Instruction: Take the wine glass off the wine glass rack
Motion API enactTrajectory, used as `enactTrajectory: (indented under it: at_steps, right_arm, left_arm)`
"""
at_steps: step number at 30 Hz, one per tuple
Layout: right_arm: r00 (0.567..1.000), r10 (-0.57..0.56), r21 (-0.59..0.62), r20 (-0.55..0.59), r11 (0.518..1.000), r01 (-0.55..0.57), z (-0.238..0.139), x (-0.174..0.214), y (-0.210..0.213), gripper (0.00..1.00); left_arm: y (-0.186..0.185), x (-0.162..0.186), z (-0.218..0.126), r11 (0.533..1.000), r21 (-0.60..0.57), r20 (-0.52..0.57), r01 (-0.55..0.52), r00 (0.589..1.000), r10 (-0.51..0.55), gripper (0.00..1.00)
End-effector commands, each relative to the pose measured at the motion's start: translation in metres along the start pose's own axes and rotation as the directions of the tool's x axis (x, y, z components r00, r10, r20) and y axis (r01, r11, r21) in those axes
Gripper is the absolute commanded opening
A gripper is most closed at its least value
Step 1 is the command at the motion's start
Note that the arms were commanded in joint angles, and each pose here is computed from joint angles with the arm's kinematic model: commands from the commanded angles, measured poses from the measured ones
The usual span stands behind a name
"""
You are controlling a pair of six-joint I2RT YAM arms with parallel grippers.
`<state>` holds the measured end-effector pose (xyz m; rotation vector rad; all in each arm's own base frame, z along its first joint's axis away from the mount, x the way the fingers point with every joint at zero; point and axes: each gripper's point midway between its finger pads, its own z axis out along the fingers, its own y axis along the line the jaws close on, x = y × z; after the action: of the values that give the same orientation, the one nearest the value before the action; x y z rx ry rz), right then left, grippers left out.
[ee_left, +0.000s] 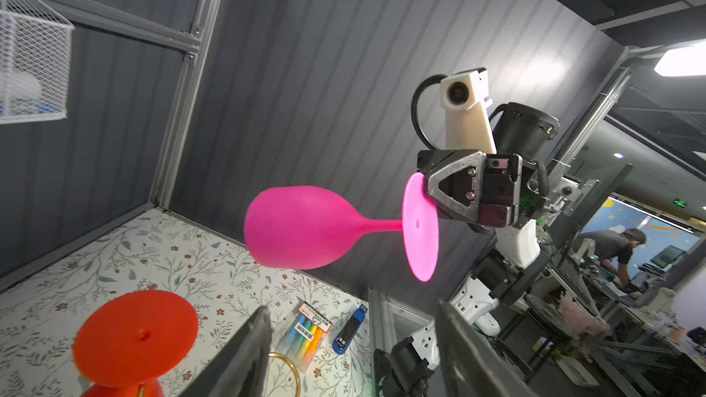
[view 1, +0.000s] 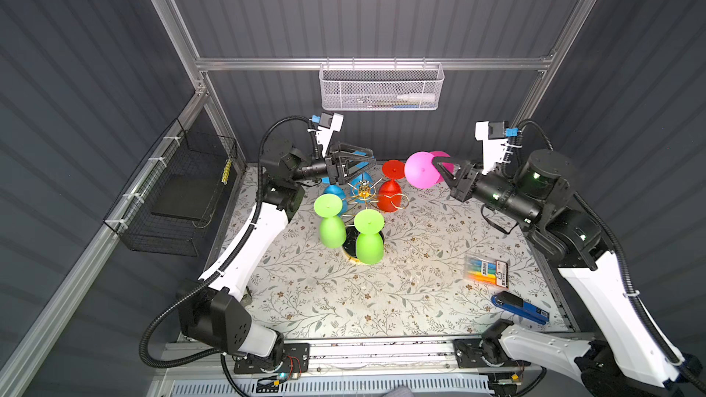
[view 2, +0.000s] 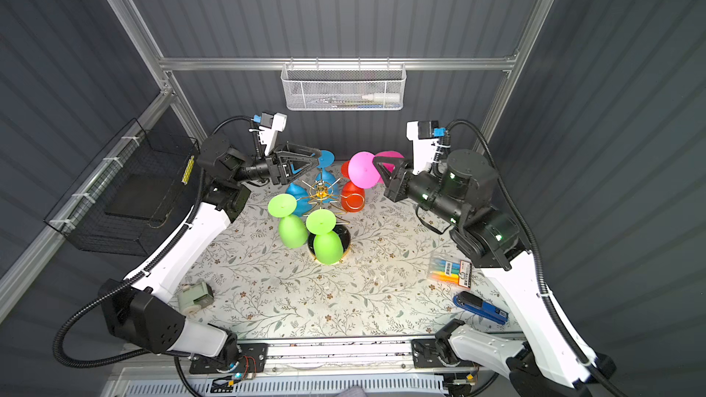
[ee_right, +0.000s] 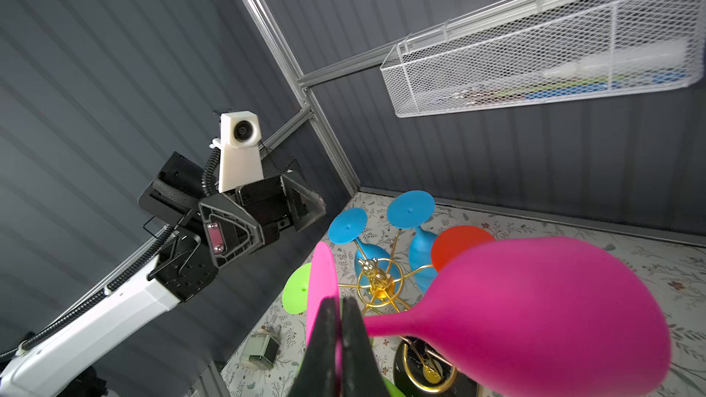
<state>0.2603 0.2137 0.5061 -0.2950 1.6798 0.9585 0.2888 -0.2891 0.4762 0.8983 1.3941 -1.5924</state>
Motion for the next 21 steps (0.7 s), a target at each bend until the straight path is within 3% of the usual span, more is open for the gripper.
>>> enactTrajectory:
  at_steps: [1,10,15,18,20,21]
  right_arm:
    - [0.999,-0.009,-0.104,0.042,0.995,0.014,0.009,-0.016,0.02,0.0]
    - [0.999,0.033,-0.187,0.018,0.982,-0.029,0.034,-0.01,0.028,0.0]
    - [0.999,0.043,-0.197,0.0,0.98,-0.042,0.041,-0.004,0.029,0.0]
    - [0.999,0.048,-0.191,-0.01,0.98,-0.049,0.044,0.001,0.026,0.0]
    - [0.999,0.052,-0.186,-0.013,0.981,-0.053,0.045,0.004,0.024,0.0]
    - [0.998,0.054,-0.183,-0.014,0.982,-0.056,0.046,0.005,0.023,0.0]
  left_arm:
    - [-0.03,-0.006,0.006,0.994,0.093,-0.023,-0.054,0.998,0.057,0.69]
    - [-0.043,0.006,0.022,0.987,0.159,-0.052,-0.034,0.998,0.043,0.69]
    - [-0.042,0.007,0.026,0.985,0.17,-0.052,-0.024,0.998,0.034,0.64]
    - [-0.044,0.005,0.028,0.983,0.181,-0.05,-0.026,0.998,0.036,0.52]
    - [-0.042,0.005,0.029,0.984,0.18,-0.05,-0.019,0.998,0.028,0.31]
    - [-0.04,0.006,0.03,0.984,0.176,-0.049,-0.013,0.999,0.022,0.26]
